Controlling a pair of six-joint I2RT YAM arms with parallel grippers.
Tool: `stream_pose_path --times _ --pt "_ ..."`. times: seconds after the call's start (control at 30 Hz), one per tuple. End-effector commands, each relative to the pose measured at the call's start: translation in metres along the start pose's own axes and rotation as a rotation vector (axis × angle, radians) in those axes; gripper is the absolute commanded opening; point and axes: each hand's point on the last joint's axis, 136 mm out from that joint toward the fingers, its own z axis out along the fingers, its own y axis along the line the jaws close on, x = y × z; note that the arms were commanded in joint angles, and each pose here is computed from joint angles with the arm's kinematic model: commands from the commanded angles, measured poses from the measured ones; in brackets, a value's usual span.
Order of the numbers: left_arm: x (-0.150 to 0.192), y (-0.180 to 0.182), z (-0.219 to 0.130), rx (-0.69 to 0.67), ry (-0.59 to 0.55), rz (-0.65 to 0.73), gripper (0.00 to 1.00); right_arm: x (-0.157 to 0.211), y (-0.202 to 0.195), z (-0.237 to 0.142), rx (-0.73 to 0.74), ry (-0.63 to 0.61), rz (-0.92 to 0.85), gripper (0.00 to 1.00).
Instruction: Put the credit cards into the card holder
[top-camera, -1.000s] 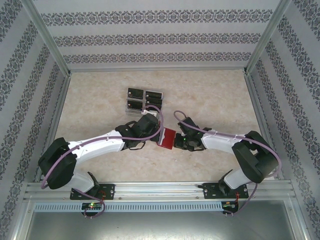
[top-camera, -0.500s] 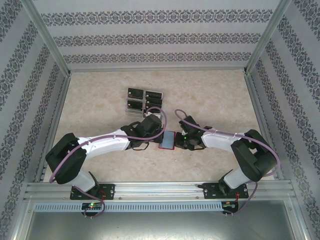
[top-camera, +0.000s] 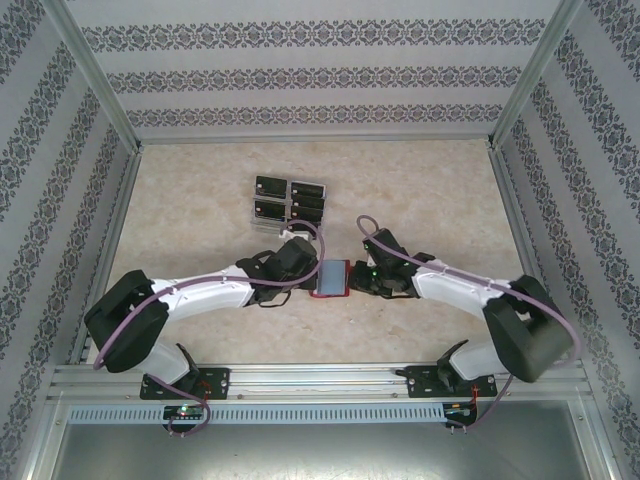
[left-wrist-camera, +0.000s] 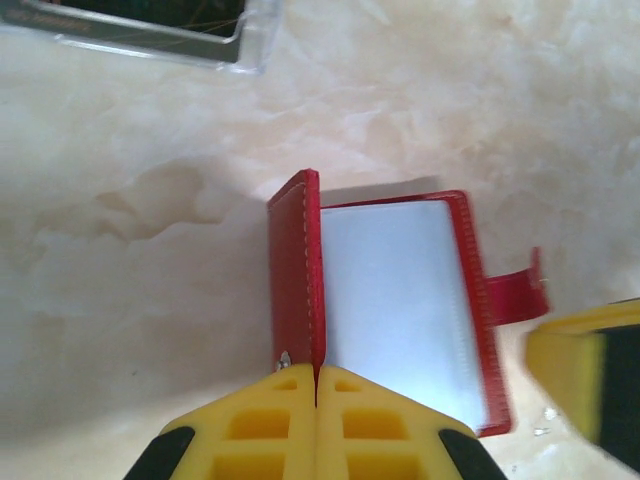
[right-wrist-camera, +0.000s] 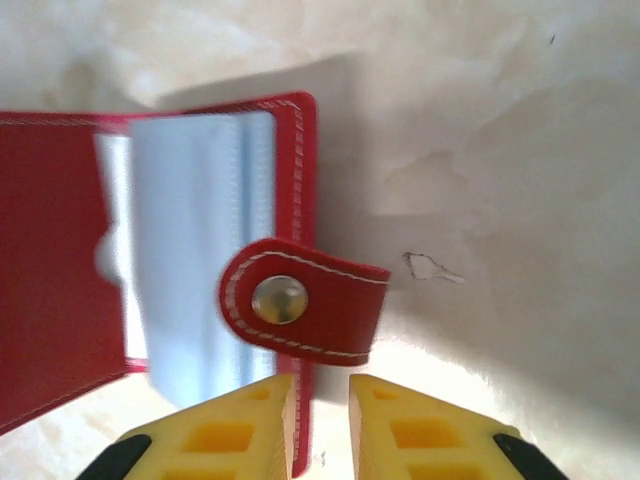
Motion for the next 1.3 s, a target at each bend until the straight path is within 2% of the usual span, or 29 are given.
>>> stream_pose_path --times 0.0,0.17,0.37,0.57,0.77,1.07,1.27 --pt "-0.001 0.012 -0.004 -0.024 -0.043 -0.061 0.0 -0.009 0.012 -0.02 0.009 -0.043 -0.045 0.25" --pt "0.003 0.021 -0.009 -0.02 -0.066 -0.098 0.0 -0.018 0.038 -0.02 -0.028 -0.044 -0.085 0.38" --pt "0.006 0.024 -0.013 -0.013 -0.074 -0.104 0.0 -0.016 0.05 0.01 -0.016 0.018 -0.109 0.43" --pt "0.007 0.026 -0.013 -0.01 -0.08 -0.109 0.0 -0.004 0.041 0.035 0.008 0.066 -0.092 0.5" --pt "0.014 0.031 -0.01 -0.017 -0.074 -0.112 0.0 0.002 0.038 0.049 0.019 0.099 -0.086 0.5" --pt "0.015 0.033 -0.008 -0.015 -0.078 -0.12 0.0 -0.006 0.046 0.03 0.021 0.06 -0.117 0.5" --pt "0.018 0.034 -0.006 -0.017 -0.076 -0.122 0.0 -0.004 0.044 0.04 0.035 0.091 -0.125 0.51"
